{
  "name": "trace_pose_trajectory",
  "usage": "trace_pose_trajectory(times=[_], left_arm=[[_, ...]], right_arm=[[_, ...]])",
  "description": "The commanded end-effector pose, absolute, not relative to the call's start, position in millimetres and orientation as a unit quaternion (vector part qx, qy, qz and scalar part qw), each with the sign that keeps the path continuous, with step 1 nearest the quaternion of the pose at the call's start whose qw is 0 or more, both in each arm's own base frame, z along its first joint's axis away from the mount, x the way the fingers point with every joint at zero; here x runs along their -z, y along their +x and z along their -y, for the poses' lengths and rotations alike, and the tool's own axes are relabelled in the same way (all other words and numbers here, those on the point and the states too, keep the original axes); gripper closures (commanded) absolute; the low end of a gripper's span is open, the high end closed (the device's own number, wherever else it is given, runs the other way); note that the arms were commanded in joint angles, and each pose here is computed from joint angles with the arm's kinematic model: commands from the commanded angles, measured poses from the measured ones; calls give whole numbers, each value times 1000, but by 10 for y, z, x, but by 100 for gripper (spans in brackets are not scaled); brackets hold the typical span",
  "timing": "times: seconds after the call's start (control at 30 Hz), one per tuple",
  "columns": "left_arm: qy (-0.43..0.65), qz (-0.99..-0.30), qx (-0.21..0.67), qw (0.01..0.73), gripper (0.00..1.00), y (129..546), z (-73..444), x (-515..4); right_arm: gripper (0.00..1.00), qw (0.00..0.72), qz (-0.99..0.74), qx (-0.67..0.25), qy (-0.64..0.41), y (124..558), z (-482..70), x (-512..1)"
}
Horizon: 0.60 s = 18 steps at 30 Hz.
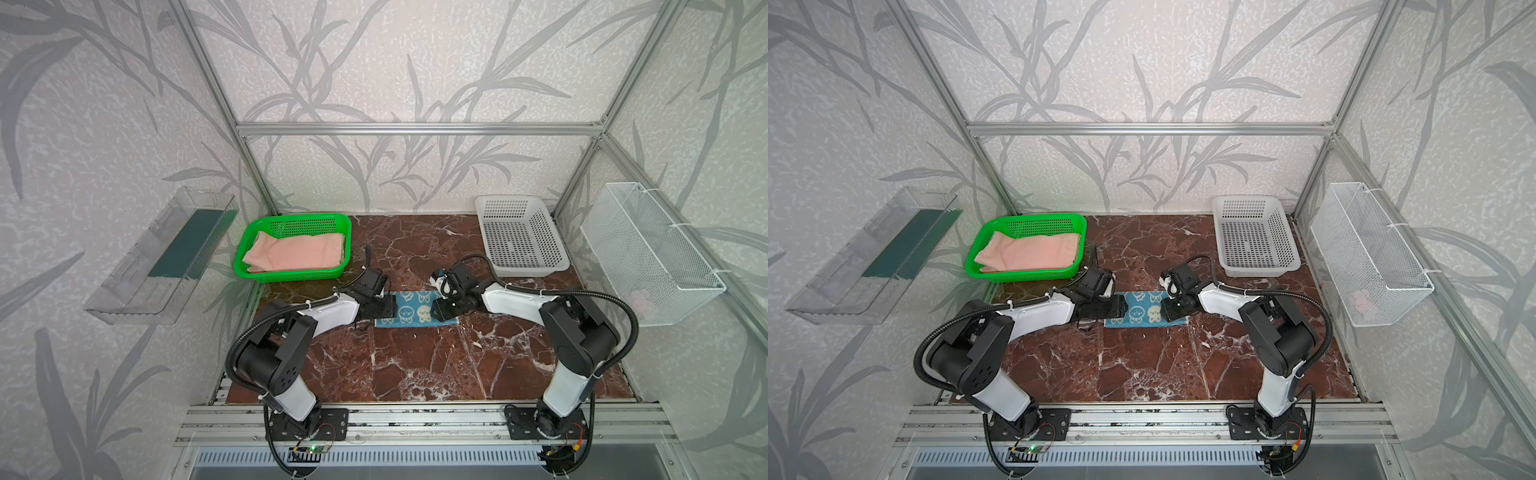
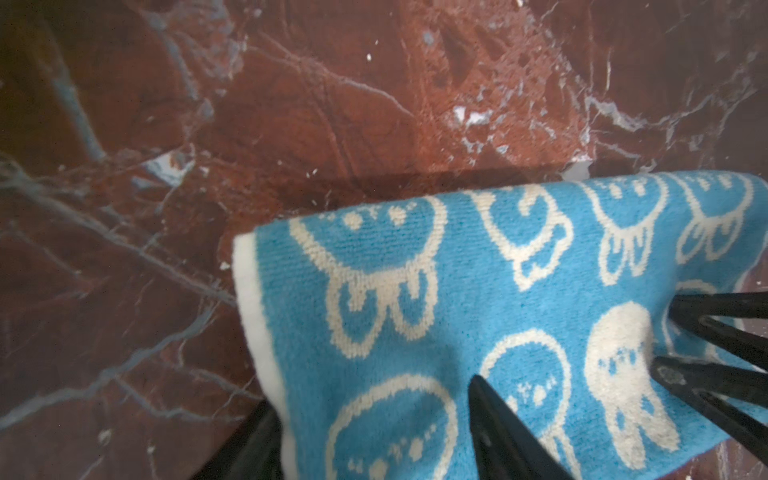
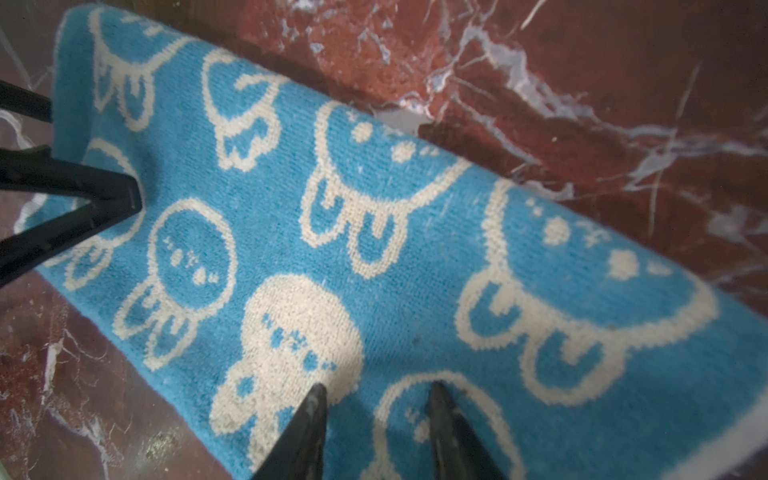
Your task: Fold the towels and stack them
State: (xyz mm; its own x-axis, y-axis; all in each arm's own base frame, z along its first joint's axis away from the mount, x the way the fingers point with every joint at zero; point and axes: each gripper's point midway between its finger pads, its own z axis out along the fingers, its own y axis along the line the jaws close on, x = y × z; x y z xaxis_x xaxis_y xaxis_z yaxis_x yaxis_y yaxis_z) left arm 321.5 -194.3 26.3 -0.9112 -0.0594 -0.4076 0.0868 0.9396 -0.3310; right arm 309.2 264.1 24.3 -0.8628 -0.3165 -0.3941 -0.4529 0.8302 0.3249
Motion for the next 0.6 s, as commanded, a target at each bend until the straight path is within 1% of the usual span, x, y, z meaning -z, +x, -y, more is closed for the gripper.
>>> trace_pose_trajectory(times=[0.0,0.03,0.2,0.27,0.33,0.4,0.43,0.5,0.57], left_arm=[[-1,-973,174,149,43,2933,1904,43],[-1,-973,174,149,46,2931,1900,53],[1,-973,180,146,56,2925,1923,76],[1,-973,182,143,61,2928,1935,93],[2,-973,182,139,69,2934,1942,108],[3,-974,182,138,82,2949,1951,106],[5,-974,182,137,86,2957,1959,105],[10,-974,180,136,88,2983,1972,86],[14,-974,175,140,94,3022,1969,51]], right_arm=[[59,120,-954,-187,-203,2935,-2544,63],[59,117,-954,-187,-204,2923,-2544,75],[59,120,-952,-189,-208,2922,-2559,63],[59,120,-952,-188,-210,2919,-2556,64],[59,120,-952,-188,-211,2917,-2563,60],[60,120,-952,-187,-212,2919,-2558,61],[60,120,-952,-187,-212,2919,-2556,61],[60,119,-952,-185,-213,2915,-2551,64],[60,122,-952,-185,-214,2926,-2552,57]])
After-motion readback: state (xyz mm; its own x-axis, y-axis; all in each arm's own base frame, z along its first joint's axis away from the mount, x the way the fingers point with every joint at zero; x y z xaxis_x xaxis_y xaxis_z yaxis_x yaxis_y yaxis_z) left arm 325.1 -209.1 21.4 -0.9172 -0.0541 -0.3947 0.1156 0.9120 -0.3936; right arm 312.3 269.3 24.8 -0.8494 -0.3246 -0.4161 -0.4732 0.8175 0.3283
